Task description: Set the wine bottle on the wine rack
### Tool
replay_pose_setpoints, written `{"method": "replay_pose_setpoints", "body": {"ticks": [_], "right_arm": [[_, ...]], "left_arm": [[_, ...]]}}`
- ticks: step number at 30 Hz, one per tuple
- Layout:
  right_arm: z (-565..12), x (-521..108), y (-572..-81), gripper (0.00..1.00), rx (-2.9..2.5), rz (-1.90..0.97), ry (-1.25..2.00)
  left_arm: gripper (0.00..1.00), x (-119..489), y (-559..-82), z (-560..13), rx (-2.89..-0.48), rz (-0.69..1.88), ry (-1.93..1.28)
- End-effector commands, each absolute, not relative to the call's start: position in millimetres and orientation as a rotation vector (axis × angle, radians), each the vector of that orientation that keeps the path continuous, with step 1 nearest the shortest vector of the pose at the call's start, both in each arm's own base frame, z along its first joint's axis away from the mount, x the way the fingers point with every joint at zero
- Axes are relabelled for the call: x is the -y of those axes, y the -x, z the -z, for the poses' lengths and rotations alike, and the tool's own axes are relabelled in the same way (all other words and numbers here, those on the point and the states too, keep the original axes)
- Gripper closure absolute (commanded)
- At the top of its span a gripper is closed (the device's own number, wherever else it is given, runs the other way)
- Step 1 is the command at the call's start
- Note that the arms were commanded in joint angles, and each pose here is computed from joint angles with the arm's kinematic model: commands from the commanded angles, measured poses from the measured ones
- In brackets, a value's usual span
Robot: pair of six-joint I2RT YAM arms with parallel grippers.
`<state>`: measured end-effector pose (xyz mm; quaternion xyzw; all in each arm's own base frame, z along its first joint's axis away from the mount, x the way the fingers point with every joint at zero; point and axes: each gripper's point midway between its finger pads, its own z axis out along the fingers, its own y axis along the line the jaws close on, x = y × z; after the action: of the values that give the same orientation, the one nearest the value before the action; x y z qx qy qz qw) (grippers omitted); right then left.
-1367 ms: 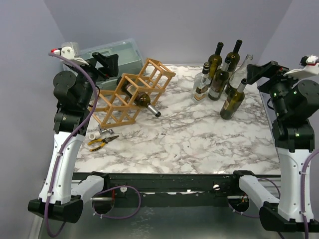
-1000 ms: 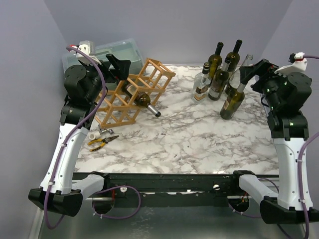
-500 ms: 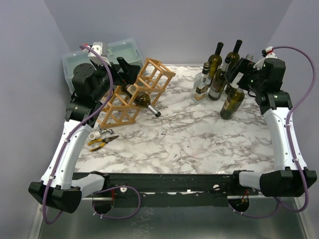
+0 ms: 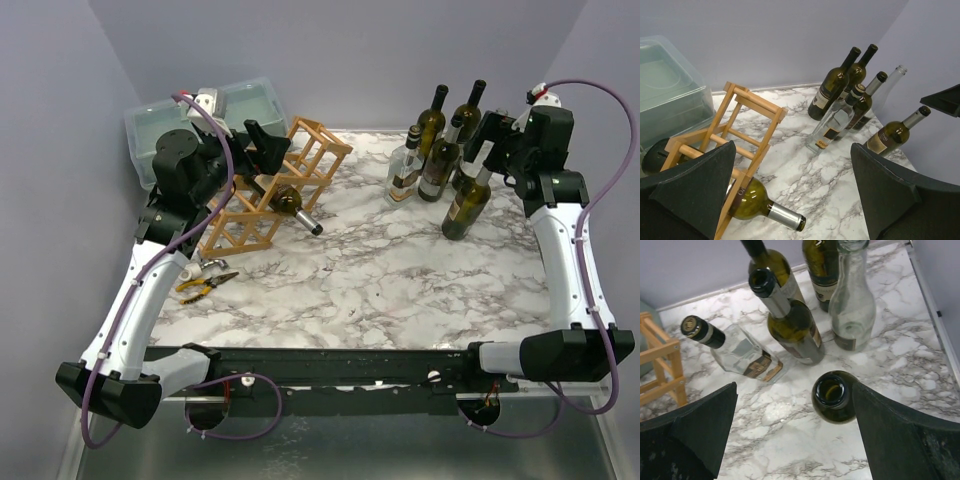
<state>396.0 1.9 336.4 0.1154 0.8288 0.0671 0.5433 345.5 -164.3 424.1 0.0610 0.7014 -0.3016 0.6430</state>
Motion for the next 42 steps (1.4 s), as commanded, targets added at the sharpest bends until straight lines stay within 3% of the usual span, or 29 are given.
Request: {"method": "replay_pose_setpoints", "body": {"ticks": [1, 20, 28, 38, 42], "right_arm": [[-320, 16, -395, 0.00, -2.042, -0.003, -0.291], [-247, 31, -411, 0.16, -2.163, 0.310, -0.345], [-233, 30, -414, 0.41, -2.146, 0.297, -0.381], [-239, 21, -409, 0.90, -2.139, 0.226, -0.361], [-247, 7, -402, 0.99, -2.140, 0.140, -0.309]], "left_arm": [[0.01, 167, -341, -422, -1.600, 0.687, -0.161], [0.01, 171, -342, -415, -1.620, 0.696, -0.174], [0.01, 174, -347, -407, -1.641, 0.692, -0.178], [0.01, 182, -347, -398, -1.660, 0.688, -0.209], [0.01, 189, -346, -395, -1.668, 0.710, -0.234]]}}
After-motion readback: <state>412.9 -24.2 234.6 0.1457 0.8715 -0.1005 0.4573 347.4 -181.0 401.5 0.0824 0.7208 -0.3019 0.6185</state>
